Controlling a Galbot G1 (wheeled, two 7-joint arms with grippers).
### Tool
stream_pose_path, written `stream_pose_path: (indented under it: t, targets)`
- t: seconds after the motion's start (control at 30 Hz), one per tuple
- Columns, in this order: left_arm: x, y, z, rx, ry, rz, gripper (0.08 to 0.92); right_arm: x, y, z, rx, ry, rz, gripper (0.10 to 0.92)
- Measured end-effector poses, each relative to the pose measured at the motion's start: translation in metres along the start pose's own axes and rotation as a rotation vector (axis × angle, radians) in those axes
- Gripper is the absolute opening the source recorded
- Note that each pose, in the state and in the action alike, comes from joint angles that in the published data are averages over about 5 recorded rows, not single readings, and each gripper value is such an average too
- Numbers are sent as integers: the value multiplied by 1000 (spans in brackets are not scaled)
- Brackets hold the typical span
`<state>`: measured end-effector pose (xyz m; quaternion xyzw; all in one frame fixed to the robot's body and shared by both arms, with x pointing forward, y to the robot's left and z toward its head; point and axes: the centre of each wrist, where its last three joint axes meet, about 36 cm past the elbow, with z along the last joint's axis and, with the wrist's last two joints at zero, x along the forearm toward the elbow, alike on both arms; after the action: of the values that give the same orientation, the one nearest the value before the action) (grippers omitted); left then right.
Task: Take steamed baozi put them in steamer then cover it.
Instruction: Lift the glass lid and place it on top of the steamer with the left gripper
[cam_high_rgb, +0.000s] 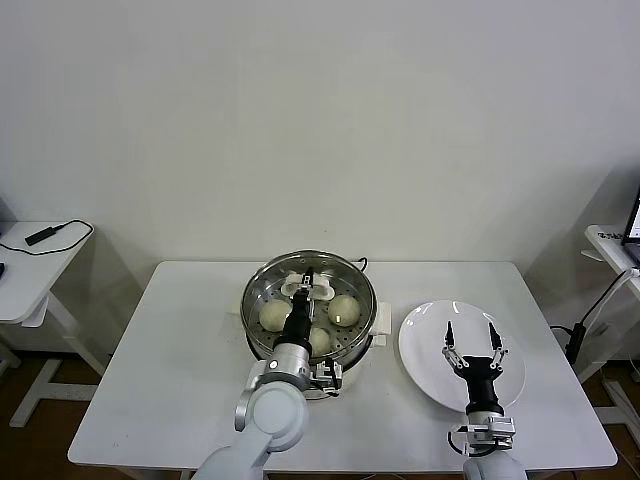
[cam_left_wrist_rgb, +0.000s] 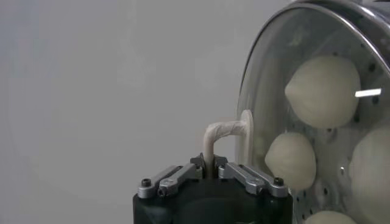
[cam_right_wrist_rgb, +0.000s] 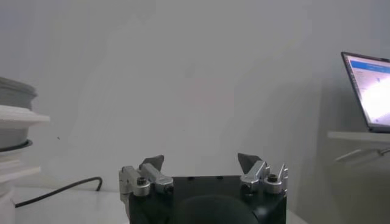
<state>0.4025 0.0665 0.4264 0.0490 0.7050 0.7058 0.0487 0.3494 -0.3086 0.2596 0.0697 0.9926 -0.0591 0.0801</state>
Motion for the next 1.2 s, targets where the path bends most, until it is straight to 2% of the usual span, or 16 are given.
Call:
stream_pose_path:
  t: [1.2]
  targets:
    - [2,-7,3,-17,-15,14,197,-2,-1,-1,-3,-9,5,823]
